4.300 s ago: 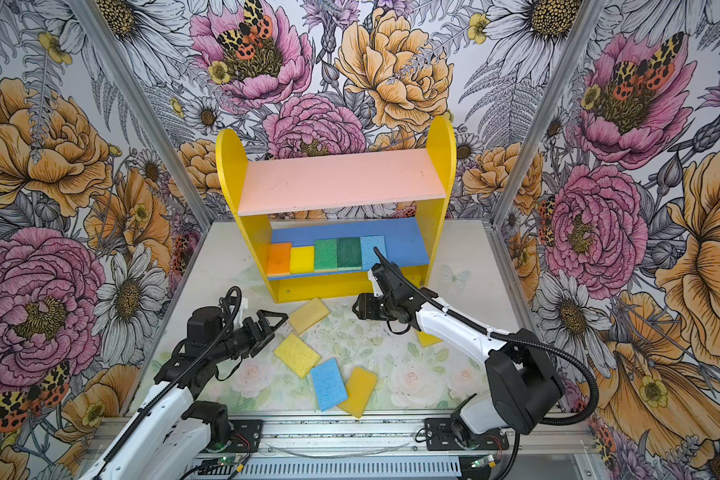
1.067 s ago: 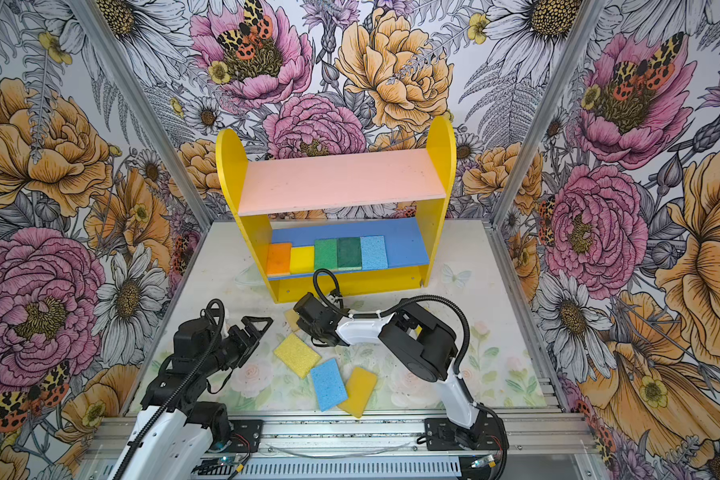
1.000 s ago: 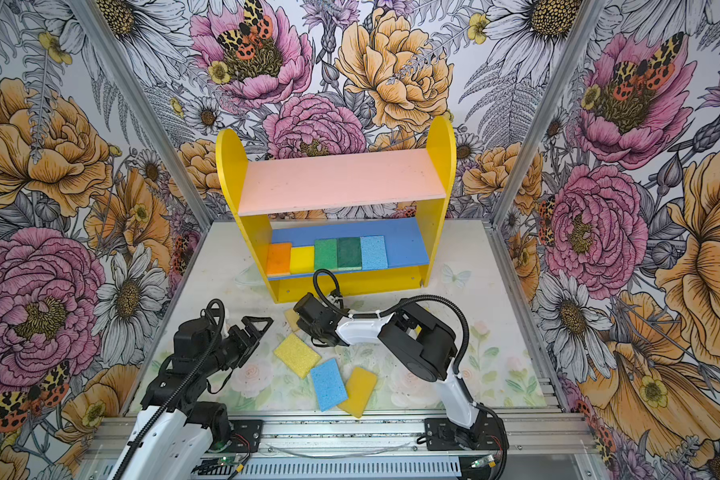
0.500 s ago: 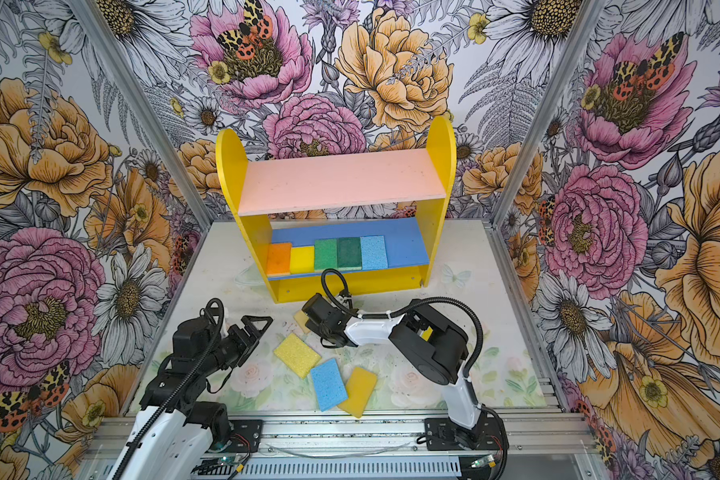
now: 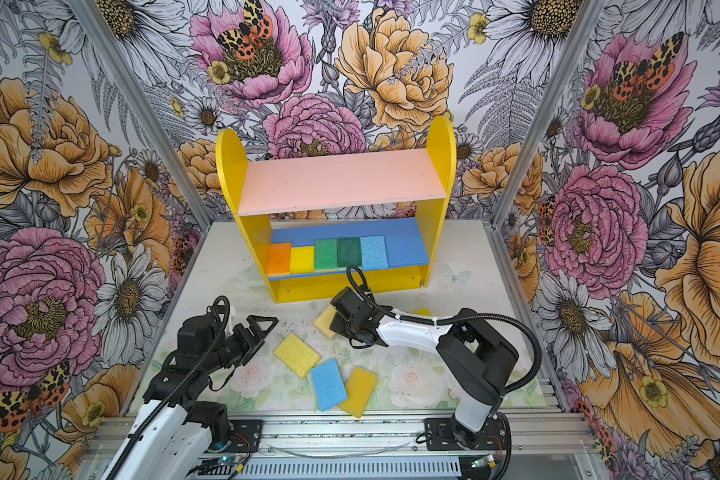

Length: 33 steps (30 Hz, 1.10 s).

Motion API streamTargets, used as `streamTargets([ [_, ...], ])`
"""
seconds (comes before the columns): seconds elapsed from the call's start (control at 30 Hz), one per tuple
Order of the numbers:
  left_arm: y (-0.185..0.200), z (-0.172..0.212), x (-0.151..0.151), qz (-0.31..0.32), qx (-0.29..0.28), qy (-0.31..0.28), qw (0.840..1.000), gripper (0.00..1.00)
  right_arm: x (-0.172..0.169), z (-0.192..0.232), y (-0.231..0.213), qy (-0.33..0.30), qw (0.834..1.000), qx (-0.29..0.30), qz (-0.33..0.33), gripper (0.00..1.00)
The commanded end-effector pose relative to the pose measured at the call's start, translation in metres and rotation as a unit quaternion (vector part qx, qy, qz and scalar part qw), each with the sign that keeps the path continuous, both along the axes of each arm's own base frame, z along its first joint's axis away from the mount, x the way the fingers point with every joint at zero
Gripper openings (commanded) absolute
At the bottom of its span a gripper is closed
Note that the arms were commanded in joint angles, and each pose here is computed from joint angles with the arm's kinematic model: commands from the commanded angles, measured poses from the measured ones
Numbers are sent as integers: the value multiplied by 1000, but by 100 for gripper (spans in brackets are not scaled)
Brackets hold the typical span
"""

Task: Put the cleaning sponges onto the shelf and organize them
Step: 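Lift the pale yellow sponge upright and bring it toward the left gripper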

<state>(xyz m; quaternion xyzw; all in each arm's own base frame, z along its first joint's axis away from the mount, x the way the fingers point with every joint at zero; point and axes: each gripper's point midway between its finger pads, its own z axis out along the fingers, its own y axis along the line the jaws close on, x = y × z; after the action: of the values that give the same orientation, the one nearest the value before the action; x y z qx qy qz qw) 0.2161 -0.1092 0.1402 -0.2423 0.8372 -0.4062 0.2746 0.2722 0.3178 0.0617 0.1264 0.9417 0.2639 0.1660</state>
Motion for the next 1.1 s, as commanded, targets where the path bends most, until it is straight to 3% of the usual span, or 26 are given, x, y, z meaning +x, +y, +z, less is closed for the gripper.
streamTargets([
  [0.0, -14, 9, 4, -38, 2, -30, 999, 99, -13, 8, -3, -5, 997, -2, 79, 0],
  [0.17, -33, 13, 7, -91, 8, -34, 995, 99, -18, 23, 12, -22, 987, 21, 158, 0],
  [0.47, -54, 39, 11, -131, -50, -90, 986, 99, -37, 86, 56, -67, 945, 114, 299, 0],
  [0.6, -59, 49, 14, -135, -77, -109, 982, 91, -51, 102, 65, -71, 927, 142, 340, 0],
  [0.7, -60, 56, 15, -138, -80, -122, 980, 81, -59, 111, 68, -78, 918, 153, 356, 0],
  [0.87, -61, 51, 16, -139, -79, -111, 981, 78, -66, 127, 70, -95, 907, 167, 375, 0],
  [1.07, -62, 48, 20, -137, -77, -105, 982, 73, -67, 135, 69, -107, 905, 168, 377, 0],
])
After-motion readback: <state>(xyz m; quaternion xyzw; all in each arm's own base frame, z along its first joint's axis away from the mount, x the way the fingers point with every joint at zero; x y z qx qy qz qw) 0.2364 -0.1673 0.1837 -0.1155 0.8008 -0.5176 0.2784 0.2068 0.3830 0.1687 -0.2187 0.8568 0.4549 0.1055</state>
